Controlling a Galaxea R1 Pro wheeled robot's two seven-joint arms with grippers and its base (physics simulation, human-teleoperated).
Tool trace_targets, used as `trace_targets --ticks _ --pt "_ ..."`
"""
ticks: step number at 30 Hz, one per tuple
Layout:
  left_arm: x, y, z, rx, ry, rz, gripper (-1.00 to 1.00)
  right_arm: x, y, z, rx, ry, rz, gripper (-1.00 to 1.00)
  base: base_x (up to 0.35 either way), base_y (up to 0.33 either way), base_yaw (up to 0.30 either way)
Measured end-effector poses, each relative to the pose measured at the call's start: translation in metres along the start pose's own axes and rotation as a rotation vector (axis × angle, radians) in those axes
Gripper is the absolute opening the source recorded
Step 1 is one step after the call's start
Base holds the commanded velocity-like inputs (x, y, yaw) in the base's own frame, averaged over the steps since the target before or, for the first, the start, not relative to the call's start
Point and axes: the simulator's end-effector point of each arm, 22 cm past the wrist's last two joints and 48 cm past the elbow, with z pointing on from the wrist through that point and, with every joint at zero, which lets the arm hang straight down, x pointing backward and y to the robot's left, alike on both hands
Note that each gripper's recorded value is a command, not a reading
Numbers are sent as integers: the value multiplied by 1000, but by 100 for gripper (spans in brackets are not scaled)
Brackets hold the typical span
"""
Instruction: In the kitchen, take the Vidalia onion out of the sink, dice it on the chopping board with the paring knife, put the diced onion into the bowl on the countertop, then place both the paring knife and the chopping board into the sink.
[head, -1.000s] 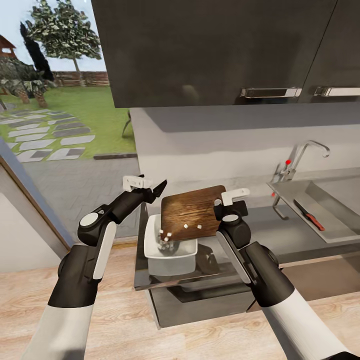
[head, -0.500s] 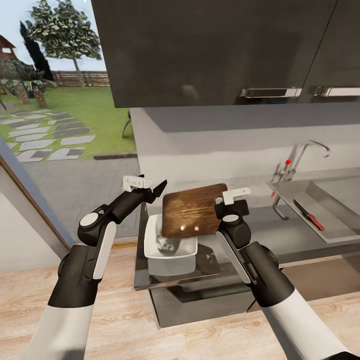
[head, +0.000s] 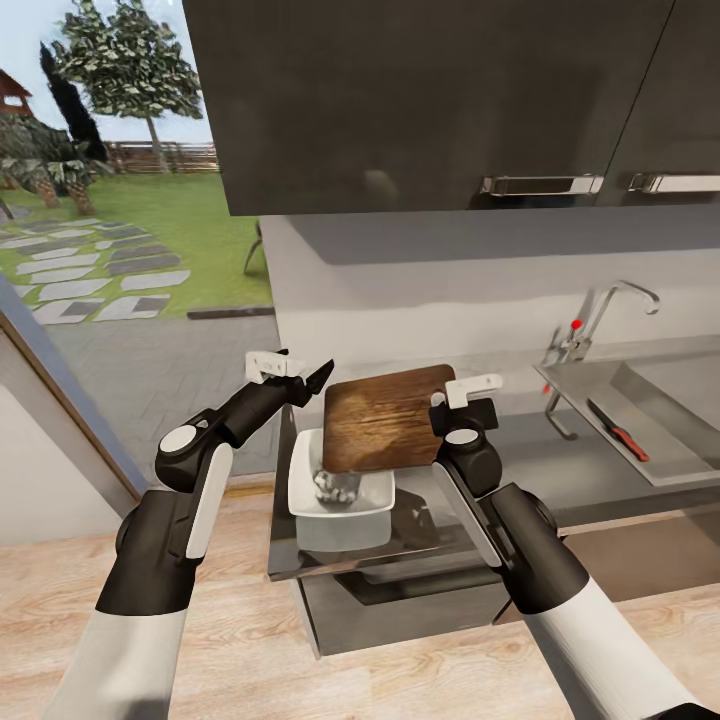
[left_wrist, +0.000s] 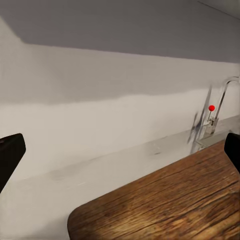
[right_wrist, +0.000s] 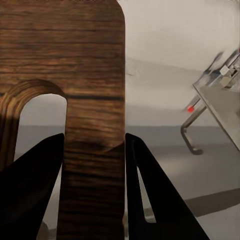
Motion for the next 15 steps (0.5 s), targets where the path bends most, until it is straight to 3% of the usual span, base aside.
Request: trace_targets --ticks 15 --pt "0 0 0 0 0 1 100 -8 -1 0 3 -15 7 -100 0 0 0"
